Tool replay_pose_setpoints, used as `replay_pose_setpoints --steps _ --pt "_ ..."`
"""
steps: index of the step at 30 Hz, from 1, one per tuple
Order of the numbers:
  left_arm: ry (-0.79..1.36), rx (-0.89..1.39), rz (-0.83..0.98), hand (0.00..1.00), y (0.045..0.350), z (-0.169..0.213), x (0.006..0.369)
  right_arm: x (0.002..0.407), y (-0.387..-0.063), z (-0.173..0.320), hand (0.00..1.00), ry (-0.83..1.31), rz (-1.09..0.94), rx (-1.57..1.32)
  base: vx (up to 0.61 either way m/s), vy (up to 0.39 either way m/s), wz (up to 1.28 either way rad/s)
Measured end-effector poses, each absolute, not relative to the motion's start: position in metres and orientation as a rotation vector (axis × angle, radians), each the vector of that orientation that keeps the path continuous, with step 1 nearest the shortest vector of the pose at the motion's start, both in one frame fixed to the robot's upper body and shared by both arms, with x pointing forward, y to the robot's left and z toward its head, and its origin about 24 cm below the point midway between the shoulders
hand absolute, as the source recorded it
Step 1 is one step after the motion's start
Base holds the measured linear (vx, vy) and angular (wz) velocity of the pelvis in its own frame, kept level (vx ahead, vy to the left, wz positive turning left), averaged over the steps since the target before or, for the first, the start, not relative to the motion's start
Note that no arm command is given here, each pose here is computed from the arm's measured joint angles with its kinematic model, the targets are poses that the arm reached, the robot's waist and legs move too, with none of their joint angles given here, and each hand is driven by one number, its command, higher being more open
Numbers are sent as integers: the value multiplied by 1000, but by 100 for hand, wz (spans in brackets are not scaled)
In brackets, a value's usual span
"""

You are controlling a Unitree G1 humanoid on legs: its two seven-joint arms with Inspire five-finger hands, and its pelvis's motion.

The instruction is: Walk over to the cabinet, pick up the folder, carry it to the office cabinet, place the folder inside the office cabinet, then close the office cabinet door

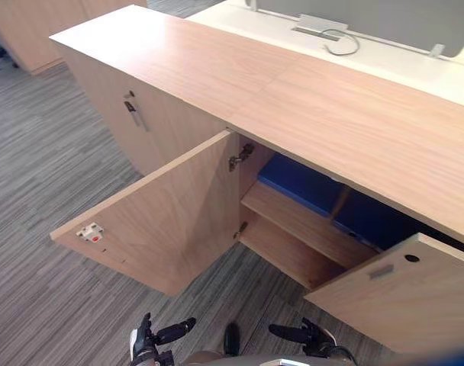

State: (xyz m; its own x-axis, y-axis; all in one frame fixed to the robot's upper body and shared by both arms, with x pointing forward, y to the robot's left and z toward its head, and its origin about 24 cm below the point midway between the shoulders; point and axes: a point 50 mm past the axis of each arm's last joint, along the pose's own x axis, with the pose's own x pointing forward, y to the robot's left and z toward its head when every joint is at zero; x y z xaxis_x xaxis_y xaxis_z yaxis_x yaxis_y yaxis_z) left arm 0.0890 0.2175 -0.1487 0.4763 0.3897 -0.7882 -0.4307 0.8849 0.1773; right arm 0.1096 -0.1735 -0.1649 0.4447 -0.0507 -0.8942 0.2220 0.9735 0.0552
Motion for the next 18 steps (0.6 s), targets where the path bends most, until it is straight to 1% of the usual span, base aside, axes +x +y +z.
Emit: replay_pose_setpoints --steps 5,10,16,18 --pt "948 -139 497 100 210 -151 88 117 -170 -163 100 1083 -163 183 34 -91 10" --pt "934 -259 577 100 209 -151 86 118 -169 -163 100 1080 -158 184 6 -57 3" --pt "860 -413 774 100 227 -147 81 112 -168 -165 100 1107 -142 194 -19 -16 0" --pt "778 -443 843 100 241 -138 87 110 -170 -166 100 1111 -143 191 -65 -8 -3"
